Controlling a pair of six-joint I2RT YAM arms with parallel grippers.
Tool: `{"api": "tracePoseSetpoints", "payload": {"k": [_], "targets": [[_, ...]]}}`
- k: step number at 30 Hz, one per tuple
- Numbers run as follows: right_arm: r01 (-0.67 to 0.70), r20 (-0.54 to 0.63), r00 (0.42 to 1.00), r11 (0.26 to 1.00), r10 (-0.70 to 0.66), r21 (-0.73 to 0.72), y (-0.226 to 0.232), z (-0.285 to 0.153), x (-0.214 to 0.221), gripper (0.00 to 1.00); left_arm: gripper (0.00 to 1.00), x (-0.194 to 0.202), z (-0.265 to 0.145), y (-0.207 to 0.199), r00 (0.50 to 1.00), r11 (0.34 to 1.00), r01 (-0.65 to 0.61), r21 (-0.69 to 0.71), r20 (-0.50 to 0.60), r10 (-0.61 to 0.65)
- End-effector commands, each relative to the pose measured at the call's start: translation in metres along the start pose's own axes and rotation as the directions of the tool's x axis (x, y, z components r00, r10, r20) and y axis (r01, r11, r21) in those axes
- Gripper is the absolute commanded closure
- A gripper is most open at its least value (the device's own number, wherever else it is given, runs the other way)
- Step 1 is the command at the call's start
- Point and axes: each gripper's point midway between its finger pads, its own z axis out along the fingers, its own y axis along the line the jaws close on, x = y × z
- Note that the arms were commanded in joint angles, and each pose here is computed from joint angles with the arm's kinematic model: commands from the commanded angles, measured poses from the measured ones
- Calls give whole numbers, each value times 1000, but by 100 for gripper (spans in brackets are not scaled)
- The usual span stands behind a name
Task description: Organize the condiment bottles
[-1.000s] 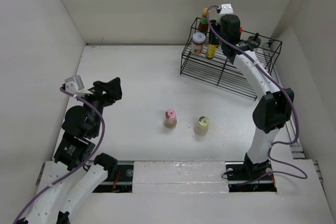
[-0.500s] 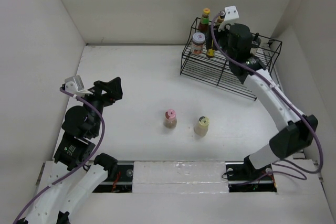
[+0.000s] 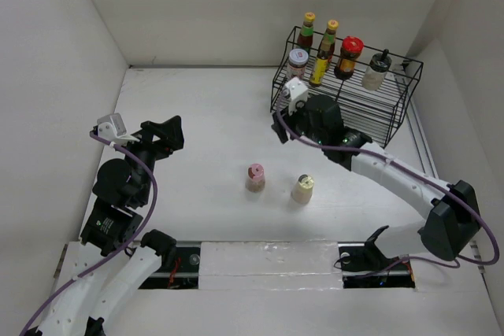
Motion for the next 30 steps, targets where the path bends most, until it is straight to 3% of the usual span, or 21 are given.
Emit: {"api": "tracePoseSetpoints", "payload": {"k": [1, 3, 6, 11, 17, 20, 23, 24, 27, 30], "targets": [[104, 55, 994, 972, -95, -210, 66, -29, -9, 26, 19, -8, 0, -6, 999, 1000, 8, 28, 34, -8], [138, 34, 990, 933, -134, -334, 105, -41, 8, 9, 19, -8, 0, -6, 999, 1000, 8, 28, 34, -8], [154, -33, 982, 884, -188, -441, 144, -54, 46, 0, 19, -5, 2, -7, 1000, 999, 4, 32, 23, -5], [124, -127, 972, 892, -198, -436, 152, -37, 89, 0, 19, -4, 2, -8, 1000, 999, 4, 40, 18, -4], [139, -139, 970, 920, -202, -365, 146, -10, 93, 0, 19, -4, 2, -8, 1000, 999, 4, 40, 18, -4], [145, -135, 968, 913, -210, -382, 152, 0, 97, 8, 19, -4, 2, -8, 1000, 999, 4, 40, 18, -4], [140, -142, 969, 922, -203, -360, 151, 9, 97, 30, 19, -4, 2, -8, 1000, 999, 4, 40, 18, -4], [140, -145, 968, 922, -204, -360, 152, 12, 97, 42, 19, -4, 2, -8, 1000, 999, 4, 40, 18, -4], [123, -103, 980, 930, -168, -346, 153, 12, 82, 59, 19, -4, 2, -8, 1000, 999, 4, 40, 18, -4], [125, -33, 990, 947, -141, -296, 142, 8, 50, 64, 19, -4, 2, -8, 1000, 999, 4, 40, 18, -4]]}}
